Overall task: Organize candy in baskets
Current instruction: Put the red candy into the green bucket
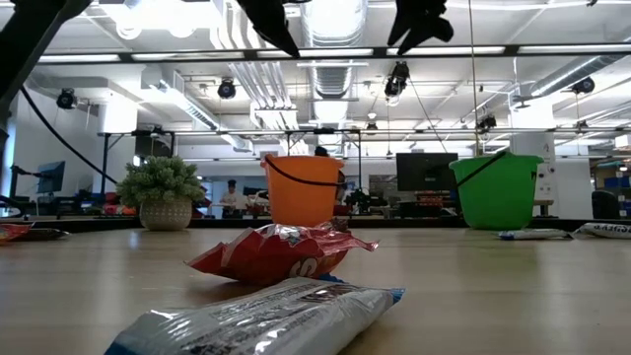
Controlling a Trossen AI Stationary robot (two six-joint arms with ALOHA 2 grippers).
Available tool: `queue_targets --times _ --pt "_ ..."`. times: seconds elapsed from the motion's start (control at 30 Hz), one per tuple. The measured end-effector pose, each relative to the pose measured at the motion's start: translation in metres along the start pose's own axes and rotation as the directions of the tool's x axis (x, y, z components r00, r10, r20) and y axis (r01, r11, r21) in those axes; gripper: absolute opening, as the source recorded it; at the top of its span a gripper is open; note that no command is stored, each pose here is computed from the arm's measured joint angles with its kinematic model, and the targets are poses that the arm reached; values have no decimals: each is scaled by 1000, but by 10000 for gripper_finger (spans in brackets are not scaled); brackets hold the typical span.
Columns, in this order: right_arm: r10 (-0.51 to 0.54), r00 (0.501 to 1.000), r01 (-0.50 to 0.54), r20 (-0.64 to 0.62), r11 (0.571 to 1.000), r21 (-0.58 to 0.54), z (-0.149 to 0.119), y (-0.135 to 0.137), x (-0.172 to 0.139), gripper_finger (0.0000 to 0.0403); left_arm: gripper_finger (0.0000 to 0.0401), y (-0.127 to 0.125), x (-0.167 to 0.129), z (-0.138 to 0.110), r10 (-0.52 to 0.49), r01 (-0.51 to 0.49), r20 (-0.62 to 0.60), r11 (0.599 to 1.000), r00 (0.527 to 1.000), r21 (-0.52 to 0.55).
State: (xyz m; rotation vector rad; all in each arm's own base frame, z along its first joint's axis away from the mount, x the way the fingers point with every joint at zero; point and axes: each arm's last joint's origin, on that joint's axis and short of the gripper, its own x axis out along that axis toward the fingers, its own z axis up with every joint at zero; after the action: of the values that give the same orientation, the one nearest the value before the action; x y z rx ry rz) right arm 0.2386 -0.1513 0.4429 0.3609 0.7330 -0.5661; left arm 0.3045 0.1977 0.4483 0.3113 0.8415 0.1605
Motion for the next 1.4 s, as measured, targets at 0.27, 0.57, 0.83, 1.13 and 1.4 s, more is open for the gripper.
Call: queue_targets --times 0.27,0.57,0.83,1.13,1.4 --pt "-22 974 10 -225 998 -55 -17 2 13 167 183 -17 2 9 -51 51 -8 999 999 17" --pt "-29 941 -17 -336 991 -132 -29 4 9 167 175 -42 1 5 -168 156 -138 983 976 -96" --pt "-29 919 -50 -393 981 -189 -36 6 1 167 174 -61 -4 3 -244 185 -217 947 945 -261" --pt "-29 920 -65 -391 973 -224 -41 5 -11 167 174 -90 -7 18 -286 215 -202 925 937 -314" --pt "-24 931 -63 -363 972 -227 -43 4 -23 167 174 -135 -11 37 -352 287 -190 910 917 -300"
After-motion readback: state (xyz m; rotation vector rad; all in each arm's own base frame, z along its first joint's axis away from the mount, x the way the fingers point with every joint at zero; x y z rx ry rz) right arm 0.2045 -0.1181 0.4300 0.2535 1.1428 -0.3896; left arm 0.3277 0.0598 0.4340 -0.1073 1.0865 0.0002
